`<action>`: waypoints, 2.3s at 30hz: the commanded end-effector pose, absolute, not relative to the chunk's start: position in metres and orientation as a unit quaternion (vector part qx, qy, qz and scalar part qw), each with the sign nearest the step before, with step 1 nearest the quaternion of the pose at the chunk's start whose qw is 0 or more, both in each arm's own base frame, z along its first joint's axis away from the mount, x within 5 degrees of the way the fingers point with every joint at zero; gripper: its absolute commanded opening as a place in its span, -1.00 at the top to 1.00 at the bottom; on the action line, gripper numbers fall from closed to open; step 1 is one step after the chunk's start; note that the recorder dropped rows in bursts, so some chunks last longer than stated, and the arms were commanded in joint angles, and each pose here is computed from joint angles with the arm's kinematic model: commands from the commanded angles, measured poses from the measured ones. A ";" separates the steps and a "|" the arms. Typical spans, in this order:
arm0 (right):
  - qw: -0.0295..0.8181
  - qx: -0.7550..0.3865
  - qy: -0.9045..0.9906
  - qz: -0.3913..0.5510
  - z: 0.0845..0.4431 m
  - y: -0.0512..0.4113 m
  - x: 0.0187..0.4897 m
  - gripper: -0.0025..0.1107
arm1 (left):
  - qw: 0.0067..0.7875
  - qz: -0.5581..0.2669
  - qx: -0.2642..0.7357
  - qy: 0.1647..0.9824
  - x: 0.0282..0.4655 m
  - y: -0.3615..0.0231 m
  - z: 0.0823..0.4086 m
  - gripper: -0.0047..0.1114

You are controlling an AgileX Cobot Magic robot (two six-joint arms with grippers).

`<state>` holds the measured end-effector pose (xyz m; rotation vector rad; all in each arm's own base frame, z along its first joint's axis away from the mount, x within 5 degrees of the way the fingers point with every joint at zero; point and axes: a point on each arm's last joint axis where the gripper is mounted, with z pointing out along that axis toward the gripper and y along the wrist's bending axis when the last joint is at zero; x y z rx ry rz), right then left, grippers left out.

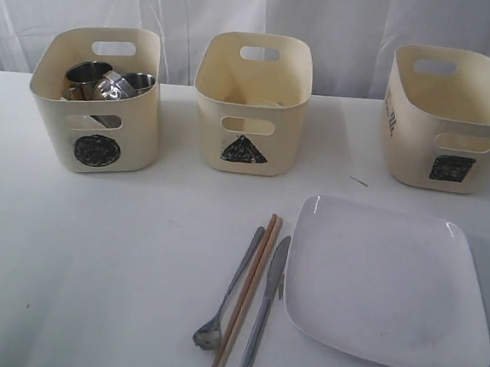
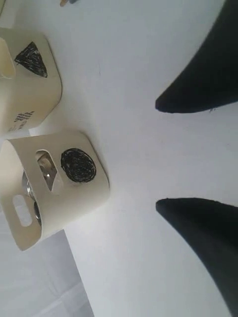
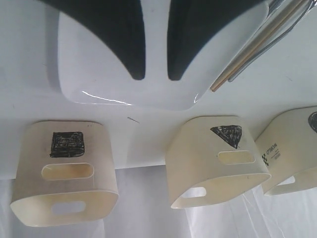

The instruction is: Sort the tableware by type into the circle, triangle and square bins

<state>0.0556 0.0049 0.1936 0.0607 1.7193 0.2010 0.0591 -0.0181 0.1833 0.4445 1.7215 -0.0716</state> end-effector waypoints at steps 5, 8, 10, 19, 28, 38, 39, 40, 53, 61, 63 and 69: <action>0.650 0.027 0.755 0.087 0.192 0.005 0.055 0.67 | 0.619 -0.031 0.195 0.760 0.053 -0.016 0.177 -0.05; 0.650 0.027 0.755 0.087 0.192 0.005 0.055 0.67 | 0.618 -0.037 0.191 0.761 0.053 -0.016 0.177 -0.05; 0.650 0.027 0.755 0.087 0.192 0.005 0.055 0.67 | 0.618 -0.037 0.191 0.761 0.053 -0.016 0.177 -0.05; 0.650 0.027 0.755 0.087 0.192 0.005 0.055 0.67 | 0.618 -0.036 0.191 0.761 0.053 -0.016 0.177 -0.05; 0.650 0.027 0.755 0.087 0.192 0.005 0.055 0.67 | 0.618 -0.036 0.191 0.761 0.053 -0.016 0.177 -0.05; 0.650 0.027 0.755 0.087 0.192 0.005 0.055 0.67 | 0.618 -0.036 0.191 0.762 0.053 -0.016 0.177 -0.05; 0.650 0.027 0.755 0.087 0.192 0.005 0.055 0.67 | 0.618 -0.036 0.191 0.762 0.053 -0.016 0.177 -0.05; 0.650 0.027 0.755 0.087 0.192 0.005 0.055 0.67 | 0.618 -0.036 0.191 0.762 0.053 -0.016 0.177 -0.05; 0.650 0.027 0.755 0.087 0.192 0.005 0.055 0.67 | 0.619 0.062 0.068 0.780 0.055 0.001 0.178 -0.05; 0.650 0.027 0.755 0.087 0.192 0.005 0.055 0.67 | 0.611 0.115 0.001 0.783 0.054 0.010 0.178 -0.05; 0.650 0.027 0.755 0.087 0.192 0.005 0.055 0.67 | 0.609 0.125 -0.011 0.783 0.054 0.012 0.178 -0.05; 0.648 0.039 0.754 0.097 0.192 0.005 0.055 0.67 | 0.608 0.134 -0.023 0.783 0.053 0.014 0.178 -0.05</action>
